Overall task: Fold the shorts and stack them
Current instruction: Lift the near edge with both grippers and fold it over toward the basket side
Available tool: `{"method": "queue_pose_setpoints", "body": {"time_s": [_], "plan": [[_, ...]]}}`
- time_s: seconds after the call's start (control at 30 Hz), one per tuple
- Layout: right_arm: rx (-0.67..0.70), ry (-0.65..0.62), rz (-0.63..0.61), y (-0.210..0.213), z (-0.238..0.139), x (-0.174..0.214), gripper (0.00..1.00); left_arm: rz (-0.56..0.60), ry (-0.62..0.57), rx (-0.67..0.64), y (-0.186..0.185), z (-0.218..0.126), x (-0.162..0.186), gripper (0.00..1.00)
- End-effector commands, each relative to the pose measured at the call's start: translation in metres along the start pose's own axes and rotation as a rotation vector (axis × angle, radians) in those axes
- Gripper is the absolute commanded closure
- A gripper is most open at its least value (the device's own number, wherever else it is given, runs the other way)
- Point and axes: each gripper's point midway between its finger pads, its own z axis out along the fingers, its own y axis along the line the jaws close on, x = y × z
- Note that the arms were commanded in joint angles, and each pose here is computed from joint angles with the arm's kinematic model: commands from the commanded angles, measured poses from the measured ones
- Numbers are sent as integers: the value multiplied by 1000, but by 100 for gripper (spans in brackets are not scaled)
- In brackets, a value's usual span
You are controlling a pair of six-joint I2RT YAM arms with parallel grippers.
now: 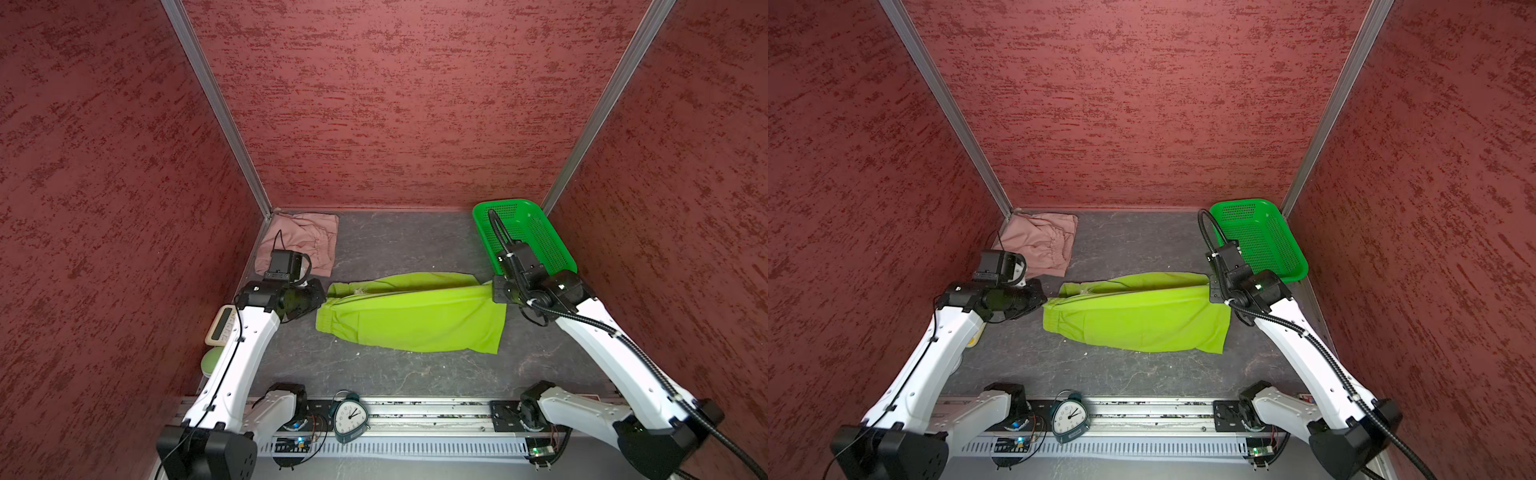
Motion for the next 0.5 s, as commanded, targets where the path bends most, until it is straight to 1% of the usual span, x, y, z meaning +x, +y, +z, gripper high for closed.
{"method": "queue_pose_setpoints", "body": {"time_s": [0.0,0.13,0.3,0.47], "plan": [[22,-65,-55,-5,7,-33,100,65,-33,-35,2,8,-31,100],[5,-34,-102,2,32,-50,100,82,40,-86,10,32,-40,100],[-9,-18,-143,9,65,-71,100,68,53,-96,16,55,-57,100],[-33,60,-178,21,106,-71,100,78,85,-128,22,77,-73,100]]}}
